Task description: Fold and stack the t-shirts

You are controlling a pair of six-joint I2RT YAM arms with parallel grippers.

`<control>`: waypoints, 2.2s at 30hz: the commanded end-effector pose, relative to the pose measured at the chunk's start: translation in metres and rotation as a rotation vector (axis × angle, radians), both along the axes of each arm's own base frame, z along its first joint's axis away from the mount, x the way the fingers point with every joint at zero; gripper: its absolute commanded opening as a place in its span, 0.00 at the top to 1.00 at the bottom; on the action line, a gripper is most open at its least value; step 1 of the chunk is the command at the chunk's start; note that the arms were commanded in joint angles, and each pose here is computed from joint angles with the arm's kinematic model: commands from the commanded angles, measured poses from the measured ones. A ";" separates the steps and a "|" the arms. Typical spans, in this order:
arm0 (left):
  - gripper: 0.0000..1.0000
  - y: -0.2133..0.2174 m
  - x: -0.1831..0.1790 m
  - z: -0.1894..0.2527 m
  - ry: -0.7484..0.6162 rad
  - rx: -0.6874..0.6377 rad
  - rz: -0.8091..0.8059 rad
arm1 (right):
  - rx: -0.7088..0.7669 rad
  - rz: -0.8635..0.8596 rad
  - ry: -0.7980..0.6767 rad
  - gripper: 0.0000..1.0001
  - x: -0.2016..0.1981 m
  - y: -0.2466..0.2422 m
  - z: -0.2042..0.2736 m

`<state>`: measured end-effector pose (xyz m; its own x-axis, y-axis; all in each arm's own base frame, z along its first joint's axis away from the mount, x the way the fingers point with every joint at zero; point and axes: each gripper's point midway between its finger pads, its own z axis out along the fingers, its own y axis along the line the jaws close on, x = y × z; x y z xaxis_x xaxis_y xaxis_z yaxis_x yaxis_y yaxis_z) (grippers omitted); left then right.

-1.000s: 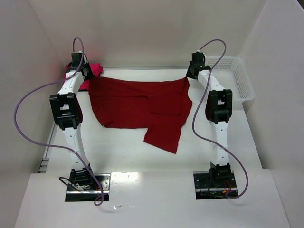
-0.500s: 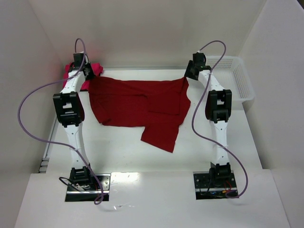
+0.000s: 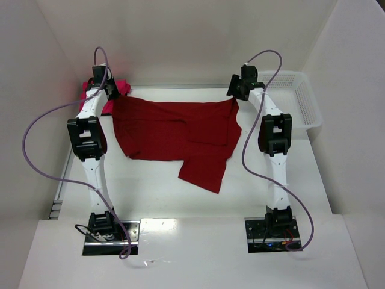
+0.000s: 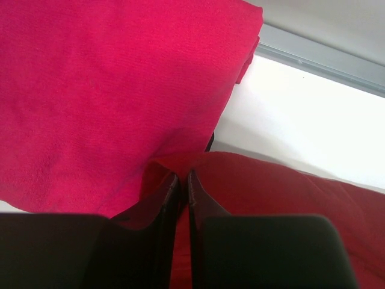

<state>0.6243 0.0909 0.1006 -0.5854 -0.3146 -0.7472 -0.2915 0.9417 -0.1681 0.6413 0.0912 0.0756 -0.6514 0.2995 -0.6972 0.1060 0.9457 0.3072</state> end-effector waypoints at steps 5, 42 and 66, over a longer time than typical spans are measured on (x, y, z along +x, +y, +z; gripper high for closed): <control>0.83 0.000 0.010 0.007 -0.038 -0.010 0.002 | 0.036 0.041 -0.020 0.47 0.003 0.019 0.010; 0.93 0.006 0.014 0.009 -0.037 -0.001 -0.007 | -0.081 -0.118 0.000 0.83 0.010 -0.035 0.004; 0.93 0.004 0.017 0.006 -0.023 -0.008 -0.027 | 0.018 -0.008 0.056 0.42 -0.003 0.003 -0.006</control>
<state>0.6351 0.0908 0.0982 -0.5969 -0.3148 -0.7380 -0.2766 0.9442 -0.1791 0.6468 0.0737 0.0729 -0.6538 0.3279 -0.6819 0.1644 0.9412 0.2951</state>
